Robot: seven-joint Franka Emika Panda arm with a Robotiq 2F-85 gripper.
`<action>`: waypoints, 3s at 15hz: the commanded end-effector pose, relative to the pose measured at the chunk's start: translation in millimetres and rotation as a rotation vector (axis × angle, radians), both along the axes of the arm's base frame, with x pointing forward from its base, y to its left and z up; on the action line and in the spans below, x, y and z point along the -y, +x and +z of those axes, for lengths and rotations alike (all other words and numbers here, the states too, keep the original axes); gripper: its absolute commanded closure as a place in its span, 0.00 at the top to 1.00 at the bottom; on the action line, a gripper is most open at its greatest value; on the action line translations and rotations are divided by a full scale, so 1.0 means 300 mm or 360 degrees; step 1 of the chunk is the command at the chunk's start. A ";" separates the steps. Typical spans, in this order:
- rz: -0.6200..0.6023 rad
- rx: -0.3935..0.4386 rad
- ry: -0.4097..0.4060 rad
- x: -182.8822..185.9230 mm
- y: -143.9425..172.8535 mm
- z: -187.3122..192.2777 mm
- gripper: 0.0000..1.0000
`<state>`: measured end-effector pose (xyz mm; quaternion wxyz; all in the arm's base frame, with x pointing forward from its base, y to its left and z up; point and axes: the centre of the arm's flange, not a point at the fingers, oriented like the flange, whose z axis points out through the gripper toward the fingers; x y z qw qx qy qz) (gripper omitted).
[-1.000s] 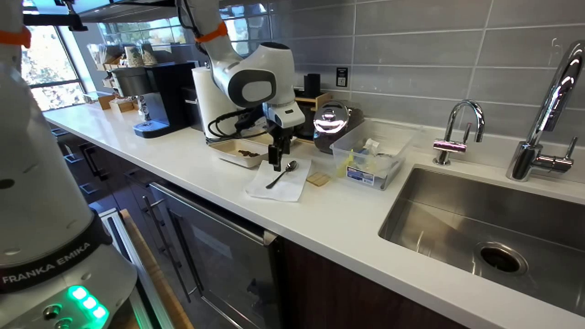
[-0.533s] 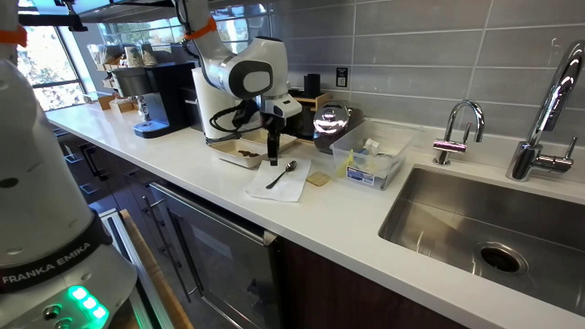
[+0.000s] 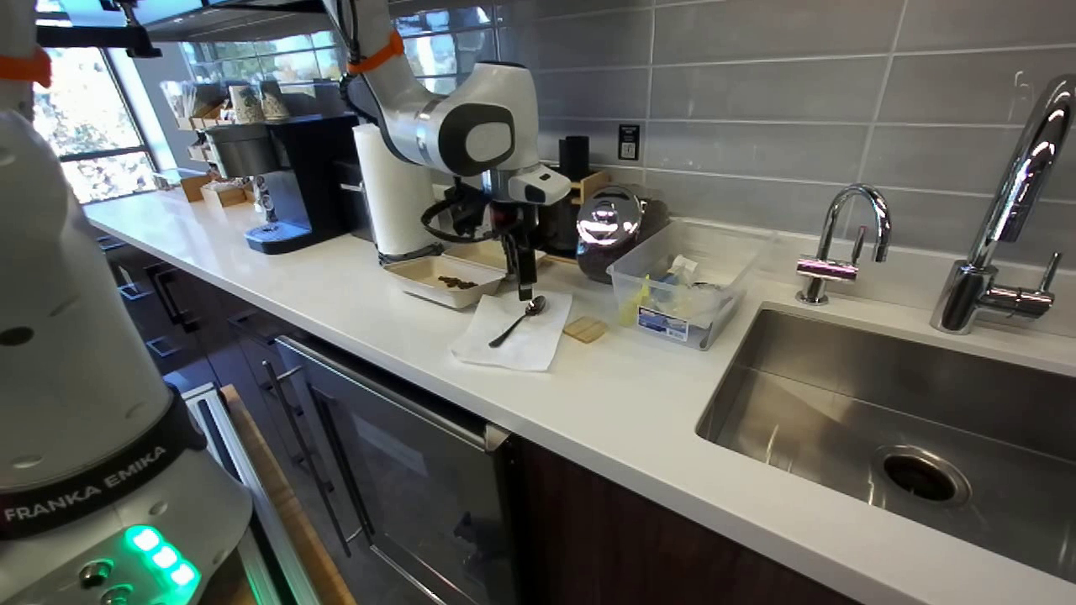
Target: Rotate the white napkin to the right.
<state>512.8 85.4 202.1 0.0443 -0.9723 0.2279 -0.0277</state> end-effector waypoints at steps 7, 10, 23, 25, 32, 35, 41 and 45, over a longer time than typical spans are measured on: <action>0.0837 -0.0013 -0.0001 -0.054 0.061 -0.099 1.00; 0.1092 -0.0045 -0.0049 -0.058 0.067 -0.128 1.00; 0.1620 -0.0086 -0.0237 -0.146 0.086 -0.287 1.00; 0.1612 -0.0106 -0.0231 -0.150 0.083 -0.307 1.00; 0.1579 -0.0153 -0.0213 -0.128 0.067 -0.341 1.00; 0.1559 -0.0169 -0.0226 -0.110 0.057 -0.337 1.00; 0.1485 -0.0216 -0.0247 -0.035 0.026 -0.339 1.00; 0.1411 -0.0237 -0.0237 -0.016 0.021 -0.348 1.00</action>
